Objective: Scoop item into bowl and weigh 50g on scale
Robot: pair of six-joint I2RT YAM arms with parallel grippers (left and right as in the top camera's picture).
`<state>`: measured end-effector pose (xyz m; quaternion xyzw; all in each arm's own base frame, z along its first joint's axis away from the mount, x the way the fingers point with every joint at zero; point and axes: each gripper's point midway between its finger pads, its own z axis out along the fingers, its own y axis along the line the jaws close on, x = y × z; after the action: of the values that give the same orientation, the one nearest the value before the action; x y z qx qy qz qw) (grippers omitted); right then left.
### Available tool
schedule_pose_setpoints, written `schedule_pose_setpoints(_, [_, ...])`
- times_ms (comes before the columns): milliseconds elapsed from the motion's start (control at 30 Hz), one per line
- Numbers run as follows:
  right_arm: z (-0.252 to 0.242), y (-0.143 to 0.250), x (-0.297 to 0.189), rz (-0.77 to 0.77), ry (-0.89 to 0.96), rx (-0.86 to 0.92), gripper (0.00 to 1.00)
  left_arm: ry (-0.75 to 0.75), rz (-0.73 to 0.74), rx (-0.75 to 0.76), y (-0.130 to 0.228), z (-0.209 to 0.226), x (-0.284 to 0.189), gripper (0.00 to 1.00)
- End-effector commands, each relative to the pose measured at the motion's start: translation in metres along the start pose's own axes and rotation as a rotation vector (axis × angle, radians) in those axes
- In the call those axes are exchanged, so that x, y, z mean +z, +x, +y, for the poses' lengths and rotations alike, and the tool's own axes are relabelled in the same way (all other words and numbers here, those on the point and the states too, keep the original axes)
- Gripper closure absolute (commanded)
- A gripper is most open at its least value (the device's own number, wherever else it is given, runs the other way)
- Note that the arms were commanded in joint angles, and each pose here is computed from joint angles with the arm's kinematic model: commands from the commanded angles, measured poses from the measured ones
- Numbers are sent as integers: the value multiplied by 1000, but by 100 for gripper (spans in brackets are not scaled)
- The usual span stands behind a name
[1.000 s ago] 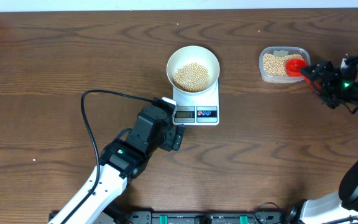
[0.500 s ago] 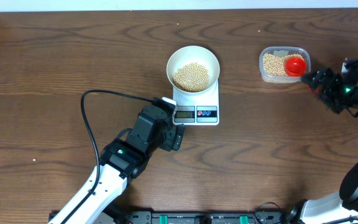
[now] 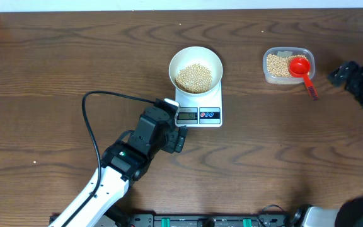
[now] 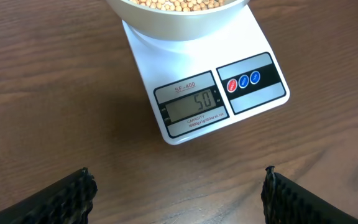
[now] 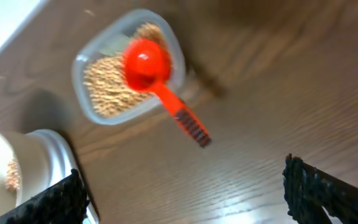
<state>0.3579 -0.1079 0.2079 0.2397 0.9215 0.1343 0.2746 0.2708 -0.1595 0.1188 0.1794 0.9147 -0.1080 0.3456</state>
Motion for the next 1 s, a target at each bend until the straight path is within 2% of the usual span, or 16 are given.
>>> schedule_pose_setpoints(0, [20, -12, -50, -122, 6, -156, 1, -7, 2, 3, 0, 2, 0, 12])
schedule_pose_setpoints(100, [34, -7, -88, -200, 2, -225, 1, -7, 2, 3, 0, 2, 0, 12])
schedule_pose_setpoints(333, [53, 32, -150, -288, -11, -257, 1, -7, 2, 3, 0, 2, 0, 12])
schedule_pose_setpoints(433, [42, 48, -167, -300, 74, -287, 1, -7, 2, 3, 0, 2, 0, 12])
schedule_pose_setpoints(667, [41, 90, -187, -270, 85, -277, 1, -7, 2, 3, 0, 2, 0, 12])
schedule_pose_setpoints(967, [45, 97, -185, -266, 56, -281, 1, -7, 2, 3, 0, 2, 0, 12])
